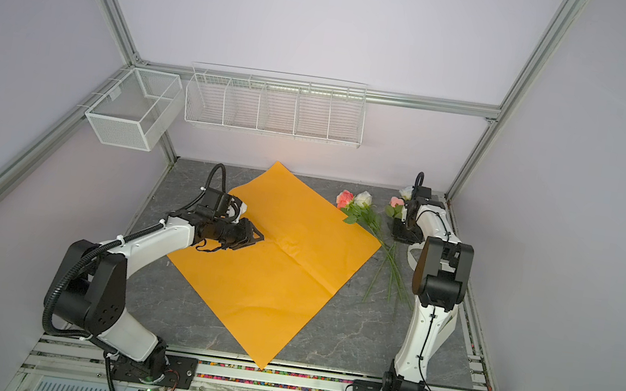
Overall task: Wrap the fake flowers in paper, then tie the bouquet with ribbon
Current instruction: 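Grasp one rose stem with the right gripper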
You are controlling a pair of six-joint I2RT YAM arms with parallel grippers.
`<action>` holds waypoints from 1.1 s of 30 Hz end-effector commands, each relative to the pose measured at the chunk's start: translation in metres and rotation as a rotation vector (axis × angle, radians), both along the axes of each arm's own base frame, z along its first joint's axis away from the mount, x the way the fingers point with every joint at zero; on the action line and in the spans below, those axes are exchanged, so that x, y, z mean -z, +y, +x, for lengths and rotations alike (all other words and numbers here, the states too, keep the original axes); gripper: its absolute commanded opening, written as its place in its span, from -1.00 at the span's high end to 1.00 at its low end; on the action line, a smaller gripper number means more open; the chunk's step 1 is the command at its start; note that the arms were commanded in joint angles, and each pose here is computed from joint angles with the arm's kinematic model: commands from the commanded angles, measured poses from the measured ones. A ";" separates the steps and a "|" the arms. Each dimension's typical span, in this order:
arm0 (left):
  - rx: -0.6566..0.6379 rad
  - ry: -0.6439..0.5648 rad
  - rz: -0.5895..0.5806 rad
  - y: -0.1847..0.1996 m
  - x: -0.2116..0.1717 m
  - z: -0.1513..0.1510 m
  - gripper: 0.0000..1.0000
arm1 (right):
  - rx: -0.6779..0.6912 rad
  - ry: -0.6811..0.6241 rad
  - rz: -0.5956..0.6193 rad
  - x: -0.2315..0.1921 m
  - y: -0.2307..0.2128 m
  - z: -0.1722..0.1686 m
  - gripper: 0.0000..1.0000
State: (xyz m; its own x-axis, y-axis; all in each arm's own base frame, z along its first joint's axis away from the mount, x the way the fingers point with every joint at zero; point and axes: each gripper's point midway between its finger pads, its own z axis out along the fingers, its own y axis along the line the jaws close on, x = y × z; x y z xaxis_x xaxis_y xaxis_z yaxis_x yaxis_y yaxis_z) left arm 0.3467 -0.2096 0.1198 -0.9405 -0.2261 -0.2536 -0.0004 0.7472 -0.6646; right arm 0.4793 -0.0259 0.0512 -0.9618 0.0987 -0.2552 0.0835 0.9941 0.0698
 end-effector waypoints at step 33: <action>-0.006 -0.042 0.023 0.005 -0.012 -0.001 0.25 | -0.040 -0.162 -0.190 -0.103 -0.023 -0.007 0.86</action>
